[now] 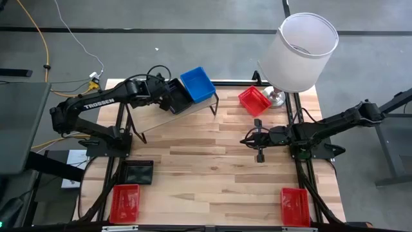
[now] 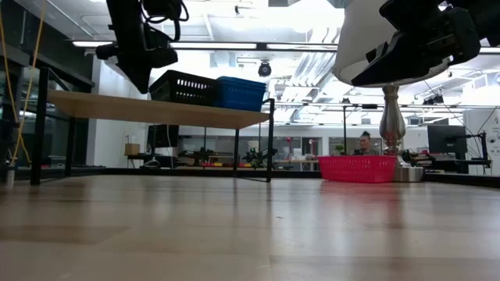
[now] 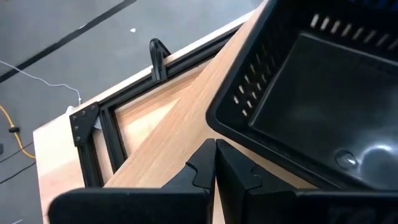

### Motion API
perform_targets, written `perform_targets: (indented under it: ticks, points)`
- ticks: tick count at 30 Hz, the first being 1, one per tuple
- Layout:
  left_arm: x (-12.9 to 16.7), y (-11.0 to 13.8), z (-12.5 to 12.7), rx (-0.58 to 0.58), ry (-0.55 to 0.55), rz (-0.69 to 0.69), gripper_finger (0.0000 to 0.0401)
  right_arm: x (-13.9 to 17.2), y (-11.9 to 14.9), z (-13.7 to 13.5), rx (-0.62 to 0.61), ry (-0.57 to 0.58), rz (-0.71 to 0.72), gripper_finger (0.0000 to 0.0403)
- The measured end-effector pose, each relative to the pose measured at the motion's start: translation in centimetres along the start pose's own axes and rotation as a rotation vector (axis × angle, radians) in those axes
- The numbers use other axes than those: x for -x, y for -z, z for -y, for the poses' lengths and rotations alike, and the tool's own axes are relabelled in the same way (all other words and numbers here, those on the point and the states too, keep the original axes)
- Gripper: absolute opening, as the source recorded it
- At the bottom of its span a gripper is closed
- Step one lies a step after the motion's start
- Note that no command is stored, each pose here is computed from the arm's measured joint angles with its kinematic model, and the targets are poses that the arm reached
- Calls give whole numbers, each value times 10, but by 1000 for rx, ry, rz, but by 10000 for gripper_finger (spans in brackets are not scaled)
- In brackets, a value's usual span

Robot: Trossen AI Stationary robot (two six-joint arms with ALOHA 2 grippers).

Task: Stack baskets on shelf by color
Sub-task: Stack the right black bin on top of the other black bin on the shelf, then stack the black bin on top of the other black bin on the shelf

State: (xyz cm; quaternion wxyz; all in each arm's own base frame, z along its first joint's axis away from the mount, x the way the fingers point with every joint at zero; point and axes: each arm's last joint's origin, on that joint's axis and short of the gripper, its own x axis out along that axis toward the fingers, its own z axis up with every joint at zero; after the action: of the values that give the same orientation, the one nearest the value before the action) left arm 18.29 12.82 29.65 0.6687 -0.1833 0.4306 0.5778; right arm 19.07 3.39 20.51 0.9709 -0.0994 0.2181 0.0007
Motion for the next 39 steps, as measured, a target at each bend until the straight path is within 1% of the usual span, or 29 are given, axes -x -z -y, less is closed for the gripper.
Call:
perform_targets:
  ticks: [5,12,17,22,26,28,31,33,37,39]
  points:
    - [-2,-2,-3,21,-13,7,0,0,0,0,0,0,0,0]
    - [-3,-9,-2,64,10,52,0,0,0,0,0,0,0,0]
    - [-3,-13,0,56,25,89,0,0,0,0,0,0,0,0]
    - [-3,-15,0,59,9,119,0,0,0,0,0,0,0,0]
    - [-2,-15,0,19,12,119,0,0,0,0,0,0,0,0]
    - [1,-13,-4,-1,11,116,0,0,0,0,0,0,0,0]
    - [11,-9,-13,6,23,127,0,0,0,0,0,0,0,0]
    - [21,-5,-20,17,74,133,0,0,0,0,0,0,0,0]
    - [48,7,-26,8,258,171,0,0,0,0,0,0,0,0]
    - [63,15,-26,-10,330,206,0,0,0,0,0,0,0,0]
